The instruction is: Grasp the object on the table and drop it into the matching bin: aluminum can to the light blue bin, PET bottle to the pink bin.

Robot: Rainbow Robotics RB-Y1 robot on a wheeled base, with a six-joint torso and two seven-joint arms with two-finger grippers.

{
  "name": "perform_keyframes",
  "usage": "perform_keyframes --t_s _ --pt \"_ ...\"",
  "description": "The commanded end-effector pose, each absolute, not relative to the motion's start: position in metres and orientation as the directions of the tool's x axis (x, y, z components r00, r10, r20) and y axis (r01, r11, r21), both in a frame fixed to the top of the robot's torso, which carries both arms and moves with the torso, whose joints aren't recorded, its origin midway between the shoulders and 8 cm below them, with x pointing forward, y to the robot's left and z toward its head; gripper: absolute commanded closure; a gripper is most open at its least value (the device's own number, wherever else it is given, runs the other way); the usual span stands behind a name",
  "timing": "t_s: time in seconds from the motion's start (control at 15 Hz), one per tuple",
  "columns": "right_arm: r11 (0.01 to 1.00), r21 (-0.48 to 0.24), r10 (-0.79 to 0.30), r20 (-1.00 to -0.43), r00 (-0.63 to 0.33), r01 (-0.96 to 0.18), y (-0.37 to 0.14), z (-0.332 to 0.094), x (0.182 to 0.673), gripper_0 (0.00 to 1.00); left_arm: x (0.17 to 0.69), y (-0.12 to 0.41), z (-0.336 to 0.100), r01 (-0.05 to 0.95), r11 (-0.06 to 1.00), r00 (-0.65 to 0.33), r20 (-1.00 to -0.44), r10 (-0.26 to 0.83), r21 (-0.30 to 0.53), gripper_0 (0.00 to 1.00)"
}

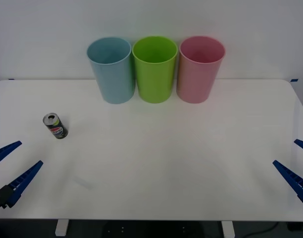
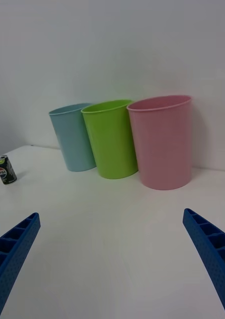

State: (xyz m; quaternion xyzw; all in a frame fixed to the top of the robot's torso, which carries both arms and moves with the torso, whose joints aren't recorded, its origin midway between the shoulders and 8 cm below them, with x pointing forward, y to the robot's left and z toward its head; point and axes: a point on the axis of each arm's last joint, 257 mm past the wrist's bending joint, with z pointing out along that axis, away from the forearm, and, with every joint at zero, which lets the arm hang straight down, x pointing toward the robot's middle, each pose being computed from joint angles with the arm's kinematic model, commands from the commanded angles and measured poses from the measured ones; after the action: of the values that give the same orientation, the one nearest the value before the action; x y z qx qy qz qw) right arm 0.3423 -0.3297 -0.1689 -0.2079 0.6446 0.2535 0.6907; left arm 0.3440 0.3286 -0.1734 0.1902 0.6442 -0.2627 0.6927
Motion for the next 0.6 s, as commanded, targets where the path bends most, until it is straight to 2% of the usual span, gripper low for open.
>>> perform_keyframes --t_s 0.07,0.4,0.6 --pt "0.785 0.039 0.082 -0.996 0.041 -0.618 -0.33 -0.169 0.342 0.0 0.347 0.337 -0.186 0.571 0.817 0.003 -0.995 -0.1 -0.08 0.0" --pt "0.785 0.039 0.082 -0.996 0.041 -0.618 -0.33 -0.169 0.342 0.0 0.366 0.358 -0.22 0.432 0.897 -0.062 -0.996 -0.069 -0.089 0.0" --pt "0.785 0.039 0.082 -0.996 0.041 -0.618 -0.33 -0.169 0.342 0.0 0.375 0.374 -0.24 0.356 0.933 -0.101 -0.995 -0.016 -0.051 0.0"
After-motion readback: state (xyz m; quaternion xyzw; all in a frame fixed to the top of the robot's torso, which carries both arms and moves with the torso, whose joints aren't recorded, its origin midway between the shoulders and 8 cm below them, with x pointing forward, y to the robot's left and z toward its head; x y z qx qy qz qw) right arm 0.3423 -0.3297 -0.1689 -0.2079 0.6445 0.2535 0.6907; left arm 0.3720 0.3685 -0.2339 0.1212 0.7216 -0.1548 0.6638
